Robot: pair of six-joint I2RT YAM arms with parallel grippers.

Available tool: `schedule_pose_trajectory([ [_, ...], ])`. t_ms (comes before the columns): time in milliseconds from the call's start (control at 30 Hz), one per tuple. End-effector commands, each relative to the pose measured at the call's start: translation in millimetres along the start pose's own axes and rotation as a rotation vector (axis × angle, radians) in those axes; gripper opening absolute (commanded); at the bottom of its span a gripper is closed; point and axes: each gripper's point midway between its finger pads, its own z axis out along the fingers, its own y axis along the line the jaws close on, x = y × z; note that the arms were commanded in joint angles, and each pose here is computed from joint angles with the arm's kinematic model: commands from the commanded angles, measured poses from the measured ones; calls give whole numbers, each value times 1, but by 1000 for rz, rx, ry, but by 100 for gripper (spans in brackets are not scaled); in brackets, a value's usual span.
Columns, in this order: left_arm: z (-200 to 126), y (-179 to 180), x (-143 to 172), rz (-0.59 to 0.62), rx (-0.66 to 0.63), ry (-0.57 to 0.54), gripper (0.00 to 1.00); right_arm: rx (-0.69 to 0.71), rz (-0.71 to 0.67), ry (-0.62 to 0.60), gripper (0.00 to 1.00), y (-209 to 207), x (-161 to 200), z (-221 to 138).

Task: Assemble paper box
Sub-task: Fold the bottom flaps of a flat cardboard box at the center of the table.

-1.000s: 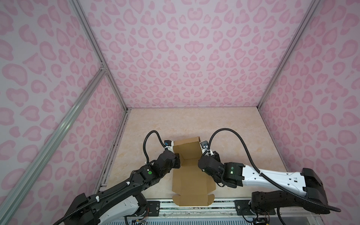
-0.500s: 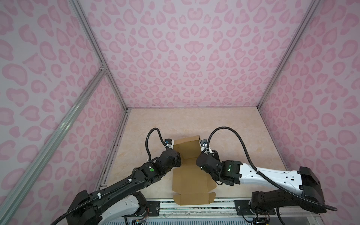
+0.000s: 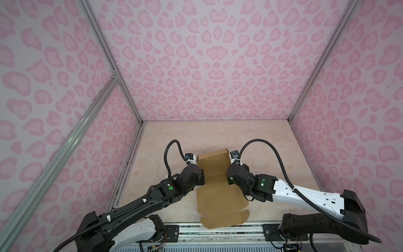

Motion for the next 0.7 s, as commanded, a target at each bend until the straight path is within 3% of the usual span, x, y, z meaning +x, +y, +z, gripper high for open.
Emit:
schedule_pose_trajectory([
  [0,-3,6,-7,-38,-52,-16,2,36,-50,66,0,-12,13,2],
  [167,-3,6,-7,-45,-82,7,2,-7,-54,86,0,-4,16,2],
  [300,-4,7,-8,-60,-89,6,2,-60,-41,105,11,4,25,4],
  [667,-7,6,-13,-71,-92,-7,2,-102,-21,118,24,11,34,7],
])
